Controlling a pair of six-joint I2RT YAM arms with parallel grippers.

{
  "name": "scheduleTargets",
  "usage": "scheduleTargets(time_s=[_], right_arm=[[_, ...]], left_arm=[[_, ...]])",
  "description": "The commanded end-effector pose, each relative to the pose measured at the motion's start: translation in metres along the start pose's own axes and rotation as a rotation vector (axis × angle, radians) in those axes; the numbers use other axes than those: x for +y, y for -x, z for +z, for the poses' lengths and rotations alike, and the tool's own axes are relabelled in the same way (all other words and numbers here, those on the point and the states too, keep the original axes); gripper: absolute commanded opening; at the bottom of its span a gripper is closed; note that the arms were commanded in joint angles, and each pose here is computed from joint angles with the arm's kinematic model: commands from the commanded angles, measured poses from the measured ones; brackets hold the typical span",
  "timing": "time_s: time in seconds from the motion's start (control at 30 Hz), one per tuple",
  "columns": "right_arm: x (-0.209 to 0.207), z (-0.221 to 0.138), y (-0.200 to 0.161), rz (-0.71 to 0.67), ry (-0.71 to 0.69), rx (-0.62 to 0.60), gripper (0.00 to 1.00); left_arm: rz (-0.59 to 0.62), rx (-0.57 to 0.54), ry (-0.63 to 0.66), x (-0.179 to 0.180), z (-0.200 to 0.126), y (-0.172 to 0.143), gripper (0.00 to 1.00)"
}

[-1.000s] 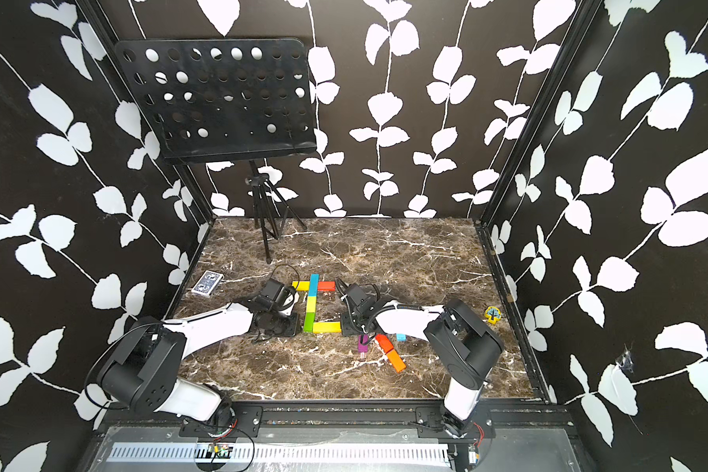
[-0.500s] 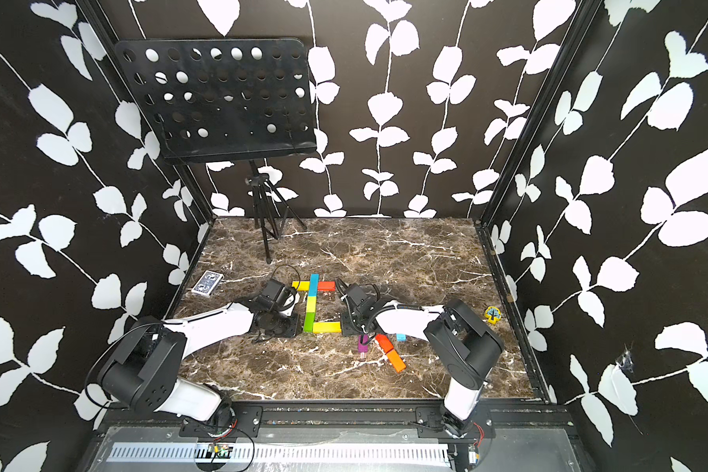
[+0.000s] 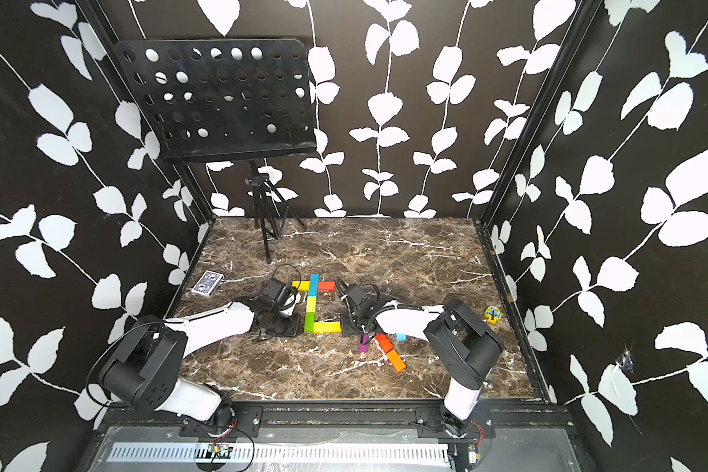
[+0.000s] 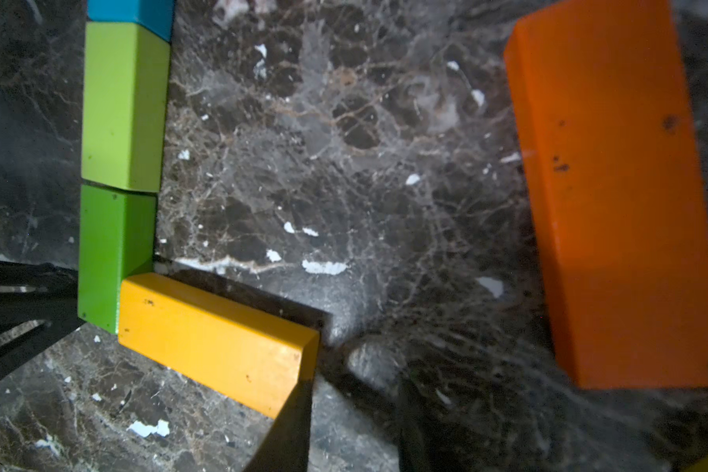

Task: Assemble the letter t with building blocks
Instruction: Adjust the building blocks at the center of the board.

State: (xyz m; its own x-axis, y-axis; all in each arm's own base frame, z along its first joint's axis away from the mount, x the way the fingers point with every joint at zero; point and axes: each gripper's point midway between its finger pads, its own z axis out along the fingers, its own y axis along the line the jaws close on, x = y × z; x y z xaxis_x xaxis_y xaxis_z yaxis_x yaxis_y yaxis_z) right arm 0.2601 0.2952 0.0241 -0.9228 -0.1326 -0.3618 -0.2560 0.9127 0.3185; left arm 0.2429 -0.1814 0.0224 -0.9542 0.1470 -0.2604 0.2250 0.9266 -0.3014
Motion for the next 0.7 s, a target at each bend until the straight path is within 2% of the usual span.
scheduleTargets(time_s=[0.0, 0.13, 0.4, 0.47, 0.57, 0.67], right_arm=[[-0.006, 0.0, -0.011, -0.005, -0.026, 0.031, 0.35], [-0.007, -0.001, -0.012, -0.005, -0.028, 0.031, 0.35], [-0.009, -0.004, -0.012, -0.003, -0.034, 0.023, 0.35], [-0.012, -0.007, -0.011, -0.004, -0.046, 0.013, 0.36], [-0.015, -0.013, -0.009, -0.013, -0.063, 0.001, 0.41], [-0.016, -0.023, -0.002, -0.035, -0.082, -0.014, 0.45]], left_arm=[[0.003, 0.026, 0.081, 0.013, -0.004, -0.006, 0.3], [0.014, 0.009, 0.154, 0.024, -0.01, -0.002, 0.3], [0.031, 0.015, 0.154, 0.02, -0.006, 0.008, 0.31], [0.03, -0.014, 0.17, 0.023, -0.012, 0.011, 0.34], [0.058, -0.085, 0.228, 0.029, -0.033, 0.021, 0.44], [0.069, -0.189, 0.207, 0.019, -0.06, 0.04, 0.46]])
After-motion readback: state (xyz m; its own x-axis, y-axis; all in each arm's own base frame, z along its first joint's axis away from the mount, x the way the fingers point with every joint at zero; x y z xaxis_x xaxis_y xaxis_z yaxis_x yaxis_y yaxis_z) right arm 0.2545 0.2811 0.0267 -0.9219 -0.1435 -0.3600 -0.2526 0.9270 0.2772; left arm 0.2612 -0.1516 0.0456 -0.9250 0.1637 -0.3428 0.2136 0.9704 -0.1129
